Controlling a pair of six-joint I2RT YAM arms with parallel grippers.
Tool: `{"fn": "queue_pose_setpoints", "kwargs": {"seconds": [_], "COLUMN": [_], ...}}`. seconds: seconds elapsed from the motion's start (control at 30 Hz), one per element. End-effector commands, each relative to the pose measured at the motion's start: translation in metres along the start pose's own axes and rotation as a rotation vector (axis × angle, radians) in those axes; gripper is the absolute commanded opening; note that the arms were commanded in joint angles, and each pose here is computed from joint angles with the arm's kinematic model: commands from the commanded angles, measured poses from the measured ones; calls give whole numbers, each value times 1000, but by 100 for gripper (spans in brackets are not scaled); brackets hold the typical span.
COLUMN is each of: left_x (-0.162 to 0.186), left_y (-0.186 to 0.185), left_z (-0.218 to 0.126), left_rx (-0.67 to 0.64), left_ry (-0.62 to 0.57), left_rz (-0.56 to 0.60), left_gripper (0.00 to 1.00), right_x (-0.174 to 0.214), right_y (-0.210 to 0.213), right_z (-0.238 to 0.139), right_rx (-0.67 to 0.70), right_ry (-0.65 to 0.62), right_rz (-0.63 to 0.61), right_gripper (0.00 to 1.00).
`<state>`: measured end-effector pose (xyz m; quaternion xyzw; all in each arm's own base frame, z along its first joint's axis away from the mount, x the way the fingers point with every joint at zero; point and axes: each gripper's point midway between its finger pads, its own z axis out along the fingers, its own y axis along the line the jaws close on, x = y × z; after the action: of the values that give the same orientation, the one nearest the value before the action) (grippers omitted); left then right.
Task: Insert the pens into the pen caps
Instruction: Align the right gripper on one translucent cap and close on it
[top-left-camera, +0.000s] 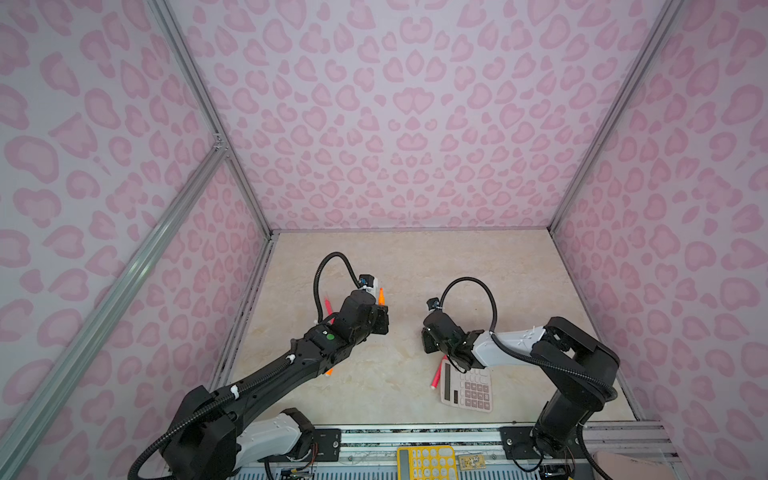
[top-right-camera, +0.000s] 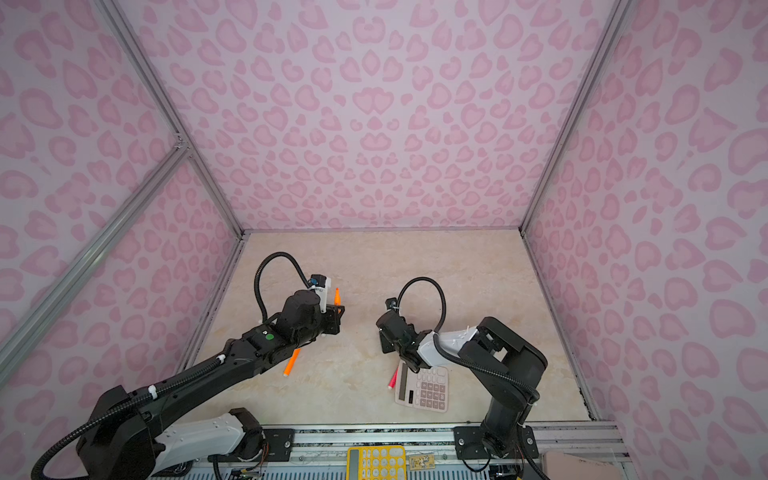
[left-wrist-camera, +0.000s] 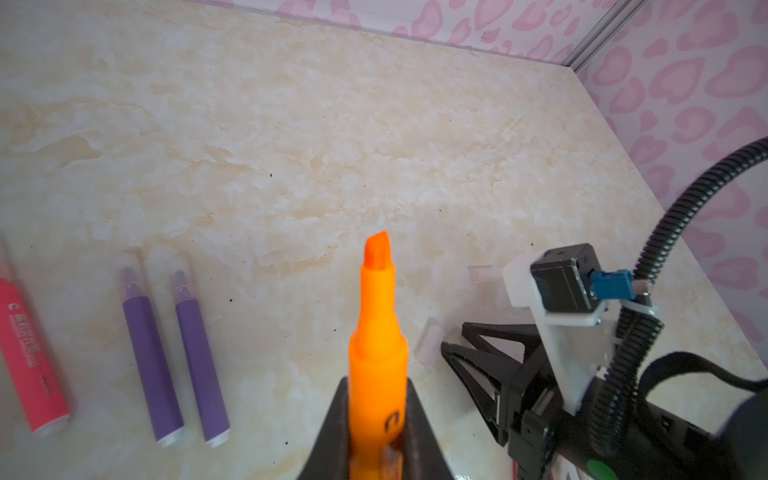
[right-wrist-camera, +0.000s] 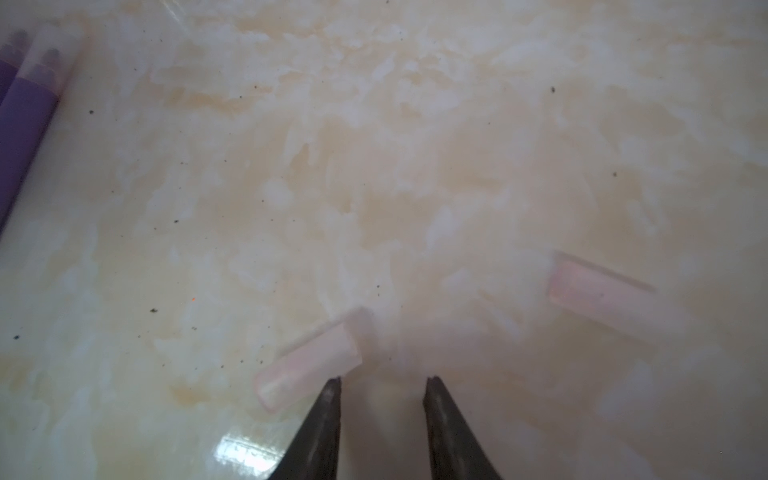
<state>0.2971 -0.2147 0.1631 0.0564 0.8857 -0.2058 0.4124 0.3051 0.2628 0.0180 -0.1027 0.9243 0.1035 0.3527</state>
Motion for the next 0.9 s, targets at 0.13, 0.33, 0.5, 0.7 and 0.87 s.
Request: {"fn": "queue_pose_setpoints", "kwargs": {"seconds": [0.13,0.33,0.5,0.7,0.87], "left_x": [-9,-10,-9,-8,-8], "left_y": [-2,-3,-4,-4,-5], "left_z": [-4,-6,-5,-4,-4], "left_rx": [1,6,13,11,20], "left_ry": [-25,-29,-25,-23,-20], "left_rz": [1,1,-1,1,2], "left_gripper": [3,3,3,3,3], "right_x": [5,-2,-14,-28,-26], "right_y": [8,7,7,22,33], "right_z": [11,8,-2,-9,-3], "right_rx": [-28,-16,-13,-55,-40], "right_ry": [39,20,-13,-26,8], "right_rz": [10,21,20,2,-36], "right_gripper": [35,33,33,34,34]}}
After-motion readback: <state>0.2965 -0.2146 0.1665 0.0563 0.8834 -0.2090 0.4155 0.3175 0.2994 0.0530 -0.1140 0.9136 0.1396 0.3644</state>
